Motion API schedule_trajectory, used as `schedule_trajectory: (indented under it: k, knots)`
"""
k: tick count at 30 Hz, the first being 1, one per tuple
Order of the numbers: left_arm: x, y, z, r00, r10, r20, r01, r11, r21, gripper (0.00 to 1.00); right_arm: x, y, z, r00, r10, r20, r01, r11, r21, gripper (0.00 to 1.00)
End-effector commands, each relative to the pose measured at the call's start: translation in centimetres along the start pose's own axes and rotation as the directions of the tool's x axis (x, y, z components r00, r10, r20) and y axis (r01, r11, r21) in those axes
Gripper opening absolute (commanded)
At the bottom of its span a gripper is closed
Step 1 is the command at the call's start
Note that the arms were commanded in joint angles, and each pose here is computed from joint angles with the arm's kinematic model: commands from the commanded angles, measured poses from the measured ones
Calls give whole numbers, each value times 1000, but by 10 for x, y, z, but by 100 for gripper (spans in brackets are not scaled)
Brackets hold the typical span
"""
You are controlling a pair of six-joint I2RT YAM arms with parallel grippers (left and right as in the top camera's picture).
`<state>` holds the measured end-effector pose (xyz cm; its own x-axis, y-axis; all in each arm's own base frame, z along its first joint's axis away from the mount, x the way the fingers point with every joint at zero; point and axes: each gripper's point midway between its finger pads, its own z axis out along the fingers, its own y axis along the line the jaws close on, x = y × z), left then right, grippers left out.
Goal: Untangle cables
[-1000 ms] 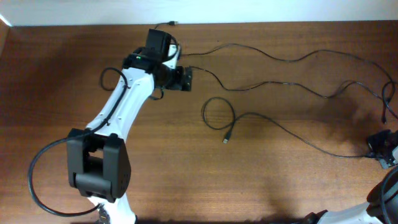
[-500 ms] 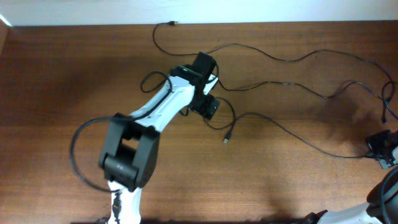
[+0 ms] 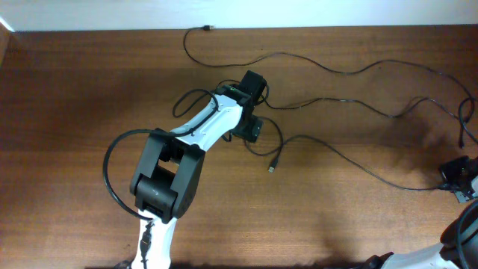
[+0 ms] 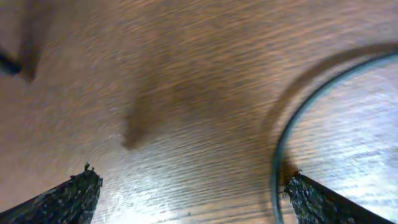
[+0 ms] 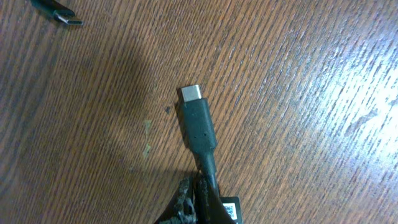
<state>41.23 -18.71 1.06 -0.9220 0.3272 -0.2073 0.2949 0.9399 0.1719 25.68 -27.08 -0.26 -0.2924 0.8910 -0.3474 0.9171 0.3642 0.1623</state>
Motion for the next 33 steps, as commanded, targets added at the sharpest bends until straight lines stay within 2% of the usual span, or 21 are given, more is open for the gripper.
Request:
schedule_trajectory:
  k: [1,5,10,13,14,15,18,24,25,26,27,28,29,31,33]
  knots:
    - [11,12,9,984,-175,-32,172,982,-78,99,34,-10,12,994,-6,-107,7,1000,14,5]
    - [23,19,9,949,-311,-59,302,945,-123,99,34,-10,12,994,-6,-107,7,1000,14,5]
    - [40,30,7,865,-492,-93,472,863,-179,99,34,-10,12,994,-6,-107,7,1000,14,5]
    - [54,40,6,826,-549,-127,514,827,-228,99,34,-10,12,994,-6,-107,7,1000,14,5]
    - [59,45,5,799,-587,-133,546,800,-248,99,34,-10,12,994,-6,-107,7,1000,14,5]
    - [62,50,5,741,-660,-127,615,742,-267,99,34,-10,12,994,-5,-107,7,1000,14,4]
    - [61,47,8,706,-690,-159,653,722,-229,99,34,-10,12,994,-5,-107,7,1000,14,5]
    - [52,42,10,704,-694,-148,670,719,-186,99,34,-10,12,994,-6,-107,7,1000,14,5]
    - [53,39,10,675,-722,-154,697,692,-189,99,34,-10,12,994,-6,-107,7,1000,14,5]
    - [67,42,6,561,-815,-146,772,579,-262,99,34,-10,12,994,-6,-106,7,1000,14,5]
    - [82,48,0,427,-898,-101,830,434,-350,99,34,-10,12,994,-6,-106,7,1000,14,5]
    - [100,54,-8,268,-963,-31,862,254,-438,99,34,-10,12,994,-6,-107,7,1000,14,5]
    - [117,56,-17,125,-991,39,858,89,-506,99,34,-10,12,994,-6,-106,7,1000,14,5]
    - [147,60,-38,-107,-968,226,776,-223,-589,99,34,-10,12,994,-6,-107,7,1000,14,5]
    - [155,59,-44,-114,-967,226,747,-234,-622,99,34,-10,12,994,-6,-106,7,1000,14,5]
